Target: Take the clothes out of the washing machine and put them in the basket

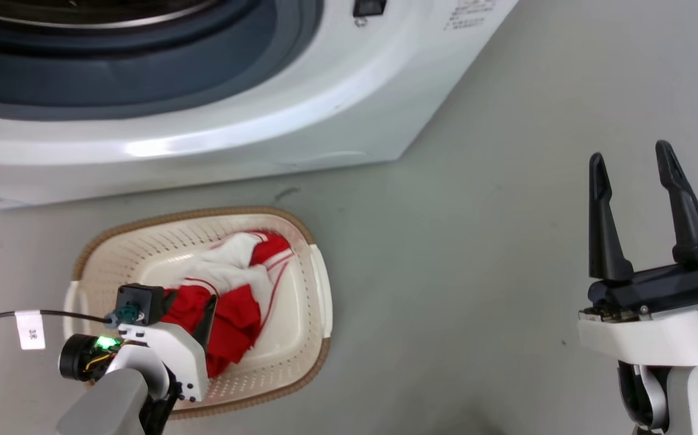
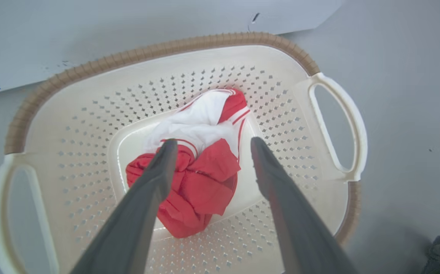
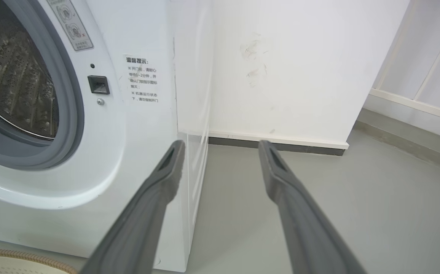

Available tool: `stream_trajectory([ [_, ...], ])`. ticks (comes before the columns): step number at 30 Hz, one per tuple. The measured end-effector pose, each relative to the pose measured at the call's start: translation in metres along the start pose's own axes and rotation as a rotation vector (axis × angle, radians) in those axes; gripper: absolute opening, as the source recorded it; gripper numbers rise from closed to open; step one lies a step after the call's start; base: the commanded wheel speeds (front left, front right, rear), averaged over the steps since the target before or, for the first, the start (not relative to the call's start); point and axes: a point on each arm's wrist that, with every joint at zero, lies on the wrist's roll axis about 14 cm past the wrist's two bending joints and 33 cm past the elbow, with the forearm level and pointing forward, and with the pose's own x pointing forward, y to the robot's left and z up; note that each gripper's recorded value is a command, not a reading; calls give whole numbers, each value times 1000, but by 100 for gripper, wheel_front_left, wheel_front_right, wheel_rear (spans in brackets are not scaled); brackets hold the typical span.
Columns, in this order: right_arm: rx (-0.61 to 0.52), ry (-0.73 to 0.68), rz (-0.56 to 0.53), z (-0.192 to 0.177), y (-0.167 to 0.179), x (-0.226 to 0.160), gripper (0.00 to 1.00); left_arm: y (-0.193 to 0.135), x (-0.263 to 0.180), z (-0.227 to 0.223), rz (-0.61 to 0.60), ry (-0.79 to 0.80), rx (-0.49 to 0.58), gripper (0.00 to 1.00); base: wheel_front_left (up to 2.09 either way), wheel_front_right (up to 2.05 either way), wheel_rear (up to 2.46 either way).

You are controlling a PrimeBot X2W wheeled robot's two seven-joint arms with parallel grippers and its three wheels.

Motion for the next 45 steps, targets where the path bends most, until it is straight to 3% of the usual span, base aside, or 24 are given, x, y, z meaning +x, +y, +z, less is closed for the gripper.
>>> stream_trajectory([
  [17,41,-37,0,28,4,-34,100,-13,-93,115,80,-488,57,100,0,0,0],
  [27,58,3,-29,16,-4,-40,100,-16,-105,205,50,-730,210,100,0,0,0],
  [31,67,32,-47,6,-9,-41,100,-12,-91,234,19,-745,274,100,0,0,0],
  [40,121,137,-94,-31,-17,-43,100,1,-27,293,-18,-572,353,100,0,0,0],
  [45,160,211,-100,-57,-13,-42,100,15,9,336,-7,-517,341,100,0,0,0],
])
